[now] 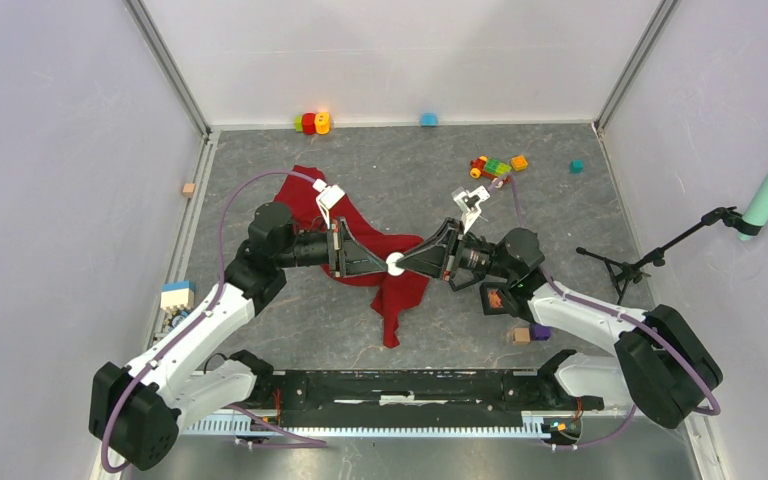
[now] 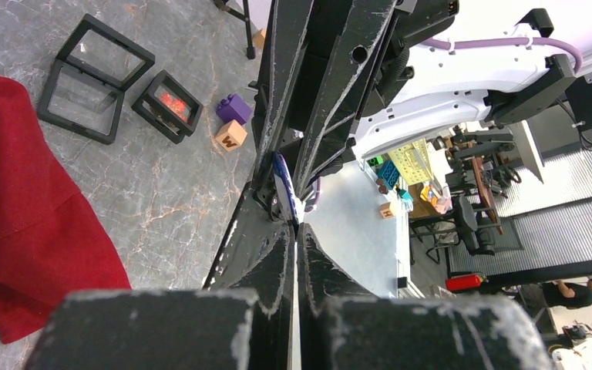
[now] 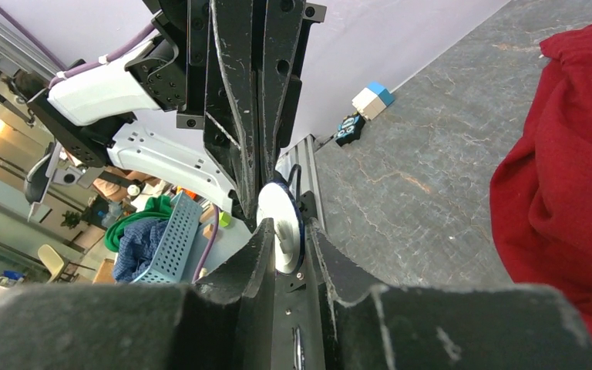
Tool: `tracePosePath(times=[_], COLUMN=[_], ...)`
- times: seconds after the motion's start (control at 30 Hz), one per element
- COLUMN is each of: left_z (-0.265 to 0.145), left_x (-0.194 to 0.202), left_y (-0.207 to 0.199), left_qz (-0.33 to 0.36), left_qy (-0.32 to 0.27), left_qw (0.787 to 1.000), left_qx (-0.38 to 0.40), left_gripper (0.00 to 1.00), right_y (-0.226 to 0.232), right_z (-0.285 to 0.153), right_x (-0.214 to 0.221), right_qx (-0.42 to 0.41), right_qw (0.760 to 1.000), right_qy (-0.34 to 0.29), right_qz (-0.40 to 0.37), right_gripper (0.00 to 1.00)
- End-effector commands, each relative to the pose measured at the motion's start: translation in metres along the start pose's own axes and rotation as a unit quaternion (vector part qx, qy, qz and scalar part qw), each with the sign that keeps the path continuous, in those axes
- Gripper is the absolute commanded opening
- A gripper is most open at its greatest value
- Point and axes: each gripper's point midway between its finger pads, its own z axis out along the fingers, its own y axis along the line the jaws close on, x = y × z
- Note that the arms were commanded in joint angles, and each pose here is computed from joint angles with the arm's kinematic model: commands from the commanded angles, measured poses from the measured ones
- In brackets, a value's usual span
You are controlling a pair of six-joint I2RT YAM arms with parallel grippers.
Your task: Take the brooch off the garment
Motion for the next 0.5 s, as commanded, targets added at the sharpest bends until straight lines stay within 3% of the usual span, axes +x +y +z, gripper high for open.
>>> tracePosePath(times=[0.0, 0.47], left_z=[0.000, 0.000], left_x=[-0.002, -0.003], left_y=[-0.022, -0.022], left_qz=[0.023, 0.026], left_qy=[0.005, 0.003], left_qw=[0.999, 0.999], left_qx=[0.040, 0.039], left_gripper=[0.02, 0.02], right_y=[-0.003, 0.010], right_z=[0.006, 0.002], right_x=[-0.001, -0.001], right_qx=[0.010, -0.022], right_qw=[1.000, 1.000], right_qy=[0.005, 0.000], right_qz=[-0.014, -0.022], right_gripper=[0.24, 0.27])
